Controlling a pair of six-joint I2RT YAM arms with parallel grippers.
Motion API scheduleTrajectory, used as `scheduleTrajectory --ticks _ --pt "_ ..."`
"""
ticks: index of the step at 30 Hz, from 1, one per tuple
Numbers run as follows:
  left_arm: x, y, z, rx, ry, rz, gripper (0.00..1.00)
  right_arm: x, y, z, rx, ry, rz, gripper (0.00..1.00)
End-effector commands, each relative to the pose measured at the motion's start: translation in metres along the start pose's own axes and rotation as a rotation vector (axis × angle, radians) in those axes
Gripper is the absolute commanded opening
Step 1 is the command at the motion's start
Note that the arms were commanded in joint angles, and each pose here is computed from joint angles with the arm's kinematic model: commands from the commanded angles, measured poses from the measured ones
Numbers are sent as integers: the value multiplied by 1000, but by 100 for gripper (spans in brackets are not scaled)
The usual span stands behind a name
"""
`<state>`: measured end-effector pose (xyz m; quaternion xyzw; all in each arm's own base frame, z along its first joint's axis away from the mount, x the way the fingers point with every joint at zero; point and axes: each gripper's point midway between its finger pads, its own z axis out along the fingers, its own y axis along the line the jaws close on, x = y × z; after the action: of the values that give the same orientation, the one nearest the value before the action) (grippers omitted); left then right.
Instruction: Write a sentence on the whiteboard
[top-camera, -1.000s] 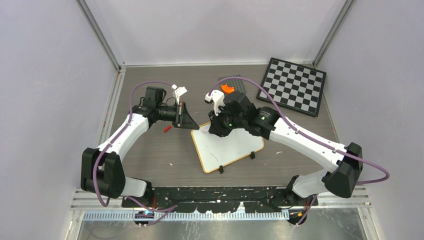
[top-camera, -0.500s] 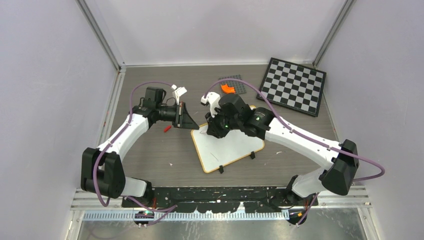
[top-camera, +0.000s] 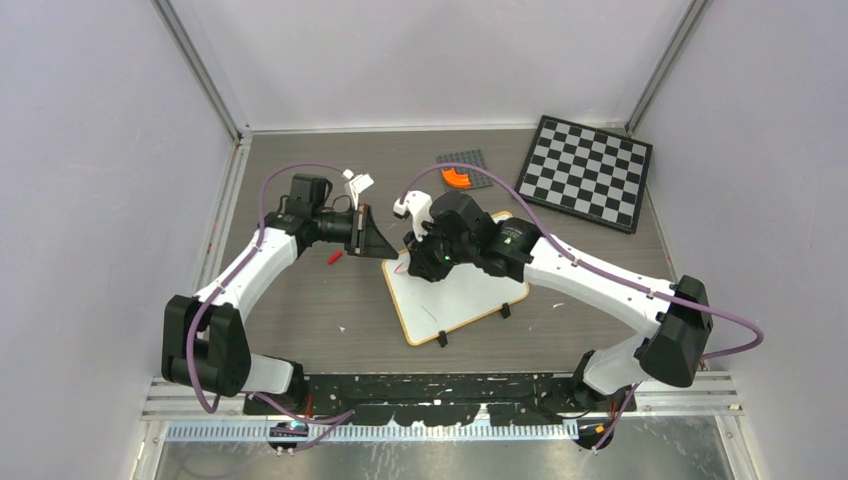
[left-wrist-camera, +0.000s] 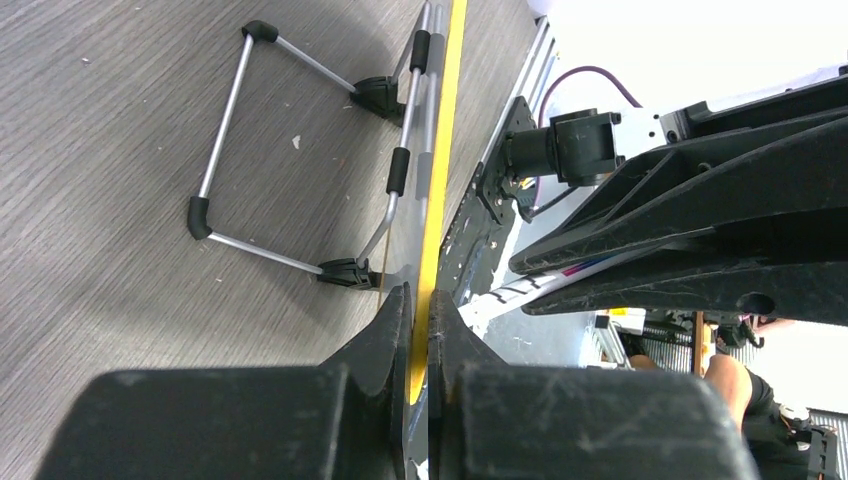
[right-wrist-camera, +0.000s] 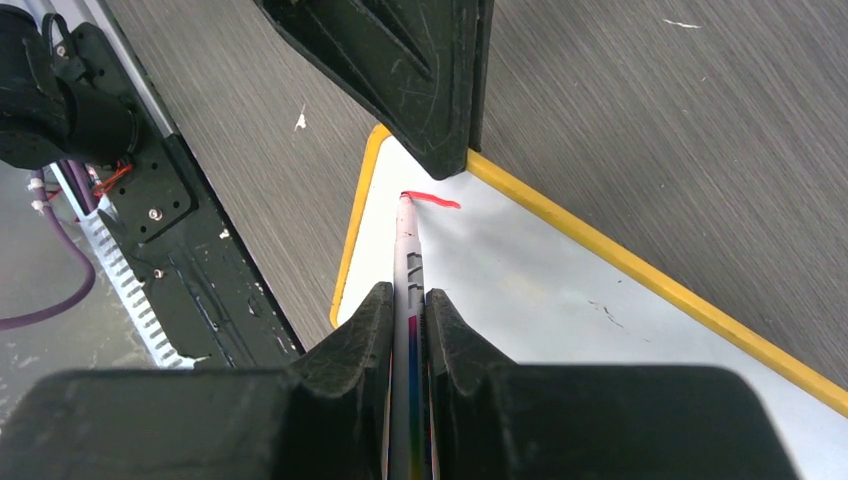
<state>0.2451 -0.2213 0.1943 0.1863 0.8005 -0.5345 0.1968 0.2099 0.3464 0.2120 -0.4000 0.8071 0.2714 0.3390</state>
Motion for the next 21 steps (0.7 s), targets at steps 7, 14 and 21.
scheduleTrajectory --ticks 7,14,21 --pt "-4 7 0 -30 -10 -4 0 14 1 2 -15 10 -60 0" --pt "-4 9 1 -35 -8 -3 0 14 -7 -7 35 6 -76 0" --pt "-3 10 1 -39 -6 -2 0 10 -8 -21 51 -7 -77 0"
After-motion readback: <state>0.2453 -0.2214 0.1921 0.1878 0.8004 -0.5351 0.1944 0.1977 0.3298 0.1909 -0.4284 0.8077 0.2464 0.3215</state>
